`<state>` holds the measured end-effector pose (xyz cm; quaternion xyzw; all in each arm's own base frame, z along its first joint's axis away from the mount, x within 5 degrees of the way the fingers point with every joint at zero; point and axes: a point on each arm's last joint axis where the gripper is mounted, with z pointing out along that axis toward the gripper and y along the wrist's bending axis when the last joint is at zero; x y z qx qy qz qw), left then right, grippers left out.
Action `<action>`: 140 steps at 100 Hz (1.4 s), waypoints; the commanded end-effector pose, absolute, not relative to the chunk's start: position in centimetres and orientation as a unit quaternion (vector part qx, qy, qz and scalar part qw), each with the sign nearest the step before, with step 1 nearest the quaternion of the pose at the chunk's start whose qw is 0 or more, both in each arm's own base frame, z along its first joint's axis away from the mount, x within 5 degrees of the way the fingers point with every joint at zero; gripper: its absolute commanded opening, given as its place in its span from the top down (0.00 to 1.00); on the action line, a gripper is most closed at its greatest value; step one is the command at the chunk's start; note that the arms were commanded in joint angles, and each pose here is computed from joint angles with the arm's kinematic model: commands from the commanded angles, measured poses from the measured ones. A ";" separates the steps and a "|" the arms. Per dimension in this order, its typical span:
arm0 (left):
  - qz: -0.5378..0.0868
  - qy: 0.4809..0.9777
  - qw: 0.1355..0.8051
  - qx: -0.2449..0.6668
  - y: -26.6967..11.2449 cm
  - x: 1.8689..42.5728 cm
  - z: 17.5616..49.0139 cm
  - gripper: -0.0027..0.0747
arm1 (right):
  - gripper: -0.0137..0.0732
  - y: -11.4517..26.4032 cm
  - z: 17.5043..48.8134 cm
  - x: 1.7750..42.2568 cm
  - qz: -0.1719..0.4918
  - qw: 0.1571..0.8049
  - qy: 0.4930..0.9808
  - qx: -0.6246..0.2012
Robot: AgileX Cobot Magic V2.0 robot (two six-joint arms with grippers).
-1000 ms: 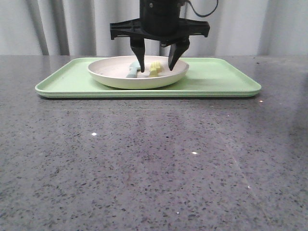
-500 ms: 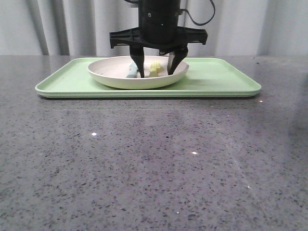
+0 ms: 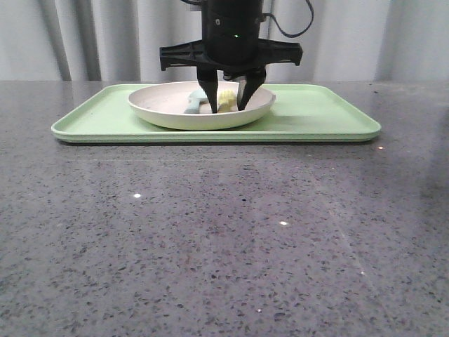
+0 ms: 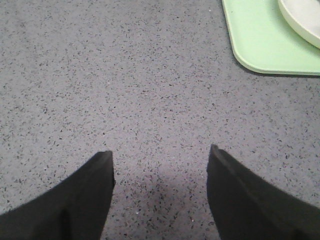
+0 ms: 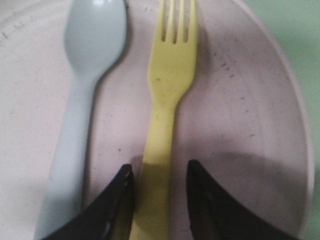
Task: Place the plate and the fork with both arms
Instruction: 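Close the right gripper on the yellow fork and lift it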
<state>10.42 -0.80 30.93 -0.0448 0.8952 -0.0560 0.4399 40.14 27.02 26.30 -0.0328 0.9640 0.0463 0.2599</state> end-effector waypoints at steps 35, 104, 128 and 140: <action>-0.062 0.875 0.478 -0.047 -0.8 10.8 32.2 0.44 | 0.87 26.6 30.3 39.6 0.066 0.309 0.948 -0.032; -0.062 0.875 0.478 -0.047 -0.8 10.8 32.2 0.44 | 0.90 26.4 31.0 39.5 0.069 0.314 0.946 -0.031; -0.062 0.875 0.478 -0.047 -0.8 10.8 32.2 0.44 | 0.90 25.8 33.4 39.0 0.071 0.340 0.937 -0.028; -0.062 0.875 0.478 -0.047 -0.8 10.8 32.2 0.44 | 0.90 25.4 34.7 38.8 0.065 0.352 0.933 -0.026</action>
